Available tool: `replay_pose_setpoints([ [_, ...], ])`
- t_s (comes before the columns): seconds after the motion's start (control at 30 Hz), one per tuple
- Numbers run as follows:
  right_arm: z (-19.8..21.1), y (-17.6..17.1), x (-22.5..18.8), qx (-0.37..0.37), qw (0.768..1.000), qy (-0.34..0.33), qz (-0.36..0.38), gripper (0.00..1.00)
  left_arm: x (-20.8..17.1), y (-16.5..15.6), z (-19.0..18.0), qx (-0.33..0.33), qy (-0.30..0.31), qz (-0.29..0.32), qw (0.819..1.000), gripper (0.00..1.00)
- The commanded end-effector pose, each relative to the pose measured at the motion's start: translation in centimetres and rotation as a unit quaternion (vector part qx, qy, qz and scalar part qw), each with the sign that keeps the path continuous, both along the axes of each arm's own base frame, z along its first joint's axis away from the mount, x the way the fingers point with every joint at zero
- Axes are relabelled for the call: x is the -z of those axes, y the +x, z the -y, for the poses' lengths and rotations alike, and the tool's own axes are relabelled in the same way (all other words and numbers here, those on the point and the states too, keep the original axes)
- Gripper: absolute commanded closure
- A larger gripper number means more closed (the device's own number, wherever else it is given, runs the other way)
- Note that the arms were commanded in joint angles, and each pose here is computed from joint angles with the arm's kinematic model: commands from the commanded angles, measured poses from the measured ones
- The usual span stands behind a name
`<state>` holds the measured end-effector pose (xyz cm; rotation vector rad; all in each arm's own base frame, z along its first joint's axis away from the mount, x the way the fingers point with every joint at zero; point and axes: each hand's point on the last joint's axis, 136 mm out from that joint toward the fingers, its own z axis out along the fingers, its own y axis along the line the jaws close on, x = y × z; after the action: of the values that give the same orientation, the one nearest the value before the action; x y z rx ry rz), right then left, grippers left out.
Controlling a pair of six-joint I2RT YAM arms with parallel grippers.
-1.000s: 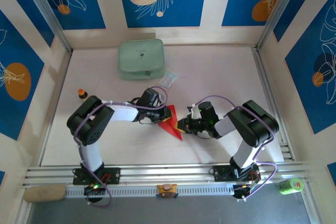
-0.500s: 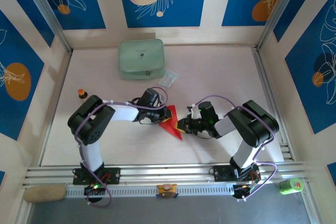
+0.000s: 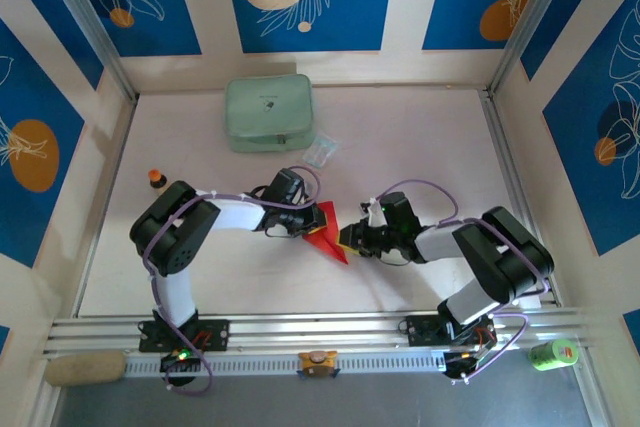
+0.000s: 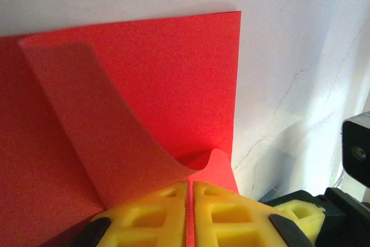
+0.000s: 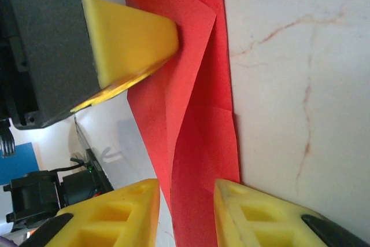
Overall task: Fold a paper plane with a square sheet of paper (pick it up from the middle)
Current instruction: Fourth fold the wing at the center of the table.
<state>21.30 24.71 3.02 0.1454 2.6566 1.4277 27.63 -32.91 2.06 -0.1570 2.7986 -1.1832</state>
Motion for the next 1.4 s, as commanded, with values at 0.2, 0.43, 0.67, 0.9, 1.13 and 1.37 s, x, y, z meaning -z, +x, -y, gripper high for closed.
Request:
replay_pose_setpoints([
  [0.2,-0.4,-1.2,0.4,-0.035,0.998,-0.044,-0.001,0.68,2.2,-1.0,-0.6,0.008,0.029,-0.029,0.999,0.87],
  [0.43,-0.1,-1.8,1.2,-0.041,0.997,-0.065,-0.008,0.77,2.1,-1.0,-0.5,0.008,0.028,-0.028,0.999,0.88],
  [0.67,0.2,-2.3,1.9,-0.033,0.997,-0.059,-0.023,0.86,2.3,-1.1,-0.6,0.007,0.03,-0.029,0.999,0.88],
  [0.9,0.6,-2.7,2.0,-0.028,0.998,-0.054,-0.029,0.84,2.3,-1.1,-0.7,0.006,0.03,-0.029,0.999,0.88],
  [1.13,1.0,-3.4,1.8,-0.034,0.997,-0.06,-0.032,0.79,2.4,-1.1,-0.8,0.006,0.031,-0.03,0.999,0.88],
  [1.37,1.8,-4.4,2.7,-0.026,0.996,-0.071,-0.049,0.89,2.4,-1.1,-0.8,0.005,0.031,-0.029,0.999,0.88],
])
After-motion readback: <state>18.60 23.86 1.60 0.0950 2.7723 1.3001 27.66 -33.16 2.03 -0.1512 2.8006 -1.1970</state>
